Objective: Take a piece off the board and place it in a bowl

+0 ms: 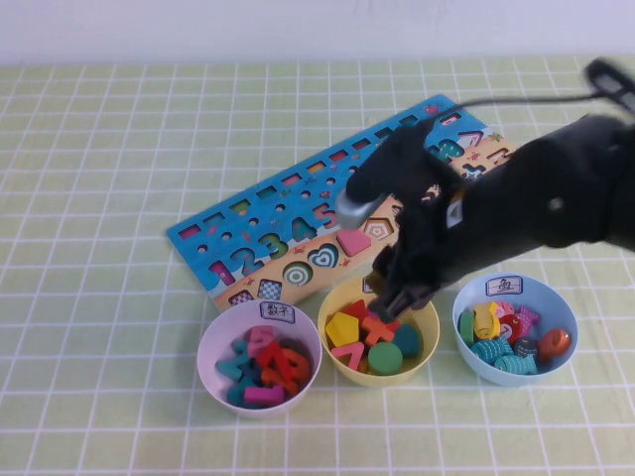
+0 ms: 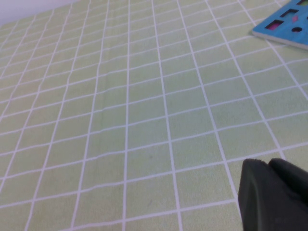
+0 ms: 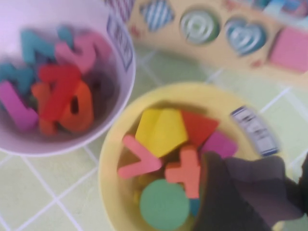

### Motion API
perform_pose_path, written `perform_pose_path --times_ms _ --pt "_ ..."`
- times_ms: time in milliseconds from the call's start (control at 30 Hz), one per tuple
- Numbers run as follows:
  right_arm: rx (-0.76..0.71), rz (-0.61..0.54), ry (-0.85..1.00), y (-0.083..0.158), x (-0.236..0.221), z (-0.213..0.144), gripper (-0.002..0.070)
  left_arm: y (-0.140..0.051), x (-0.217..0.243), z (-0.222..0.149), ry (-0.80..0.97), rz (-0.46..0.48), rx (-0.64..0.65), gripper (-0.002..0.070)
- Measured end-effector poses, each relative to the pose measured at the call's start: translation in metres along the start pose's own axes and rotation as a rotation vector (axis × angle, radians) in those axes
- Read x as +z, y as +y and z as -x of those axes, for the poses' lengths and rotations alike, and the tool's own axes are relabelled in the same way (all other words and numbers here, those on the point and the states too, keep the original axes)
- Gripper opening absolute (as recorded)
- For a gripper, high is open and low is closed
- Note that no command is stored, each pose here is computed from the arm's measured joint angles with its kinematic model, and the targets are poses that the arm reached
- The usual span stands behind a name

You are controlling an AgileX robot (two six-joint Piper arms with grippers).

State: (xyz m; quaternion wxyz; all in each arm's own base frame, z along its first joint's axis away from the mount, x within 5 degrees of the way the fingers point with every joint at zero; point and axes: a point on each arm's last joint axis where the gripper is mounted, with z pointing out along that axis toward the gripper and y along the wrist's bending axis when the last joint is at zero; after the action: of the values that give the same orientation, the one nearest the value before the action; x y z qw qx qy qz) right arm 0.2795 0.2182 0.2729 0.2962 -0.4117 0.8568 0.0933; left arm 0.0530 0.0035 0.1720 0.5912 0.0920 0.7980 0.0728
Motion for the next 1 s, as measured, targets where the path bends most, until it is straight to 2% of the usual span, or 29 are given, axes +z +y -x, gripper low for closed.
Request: perform_pose_path --times_ms 133,167,300,367,433,533,633,733,833,1000 --pt "0.018 0.028 0.091 0.001 0.037 -0.011 0.0305 0.000 0.000 0.000 0.000 0.000 0.000 -0.0005" --pt "0.025 0.035 0.105 0.001 0.044 -0.013 0.0325 0.000 0.000 0.000 0.000 0.000 0.000 -0.0005" --pt "0.034 0.035 0.097 0.001 0.050 -0.013 0.0505 0.000 0.000 0.000 0.000 0.000 0.000 -0.0005" --pt "0.032 0.025 0.058 0.000 0.041 -0.008 0.0509 0.000 0.000 0.000 0.000 0.000 0.000 -0.0005" --pt "0.024 0.007 -0.007 0.000 0.020 0.000 0.0427 0.000 0.000 0.000 0.000 0.000 0.000 -0.0005" --pt "0.007 -0.027 -0.127 0.000 -0.027 0.010 0.0193 0.000 0.000 0.000 0.000 0.000 0.000 -0.0005" --pt "-0.003 -0.036 -0.185 0.003 -0.070 0.011 0.0050 0.000 0.000 0.000 0.000 0.000 0.000 -0.0005" --pt "-0.015 -0.018 -0.119 0.007 -0.096 -0.001 0.0004 0.000 0.000 0.000 0.000 0.000 0.000 -0.0005" --pt "-0.009 -0.010 -0.037 0.005 -0.112 -0.015 -0.0011 0.000 0.000 0.000 0.000 0.000 0.000 -0.0005" --pt "-0.006 -0.037 -0.092 0.010 -0.138 -0.039 -0.0015 0.000 0.000 0.000 0.000 0.000 0.000 -0.0005"
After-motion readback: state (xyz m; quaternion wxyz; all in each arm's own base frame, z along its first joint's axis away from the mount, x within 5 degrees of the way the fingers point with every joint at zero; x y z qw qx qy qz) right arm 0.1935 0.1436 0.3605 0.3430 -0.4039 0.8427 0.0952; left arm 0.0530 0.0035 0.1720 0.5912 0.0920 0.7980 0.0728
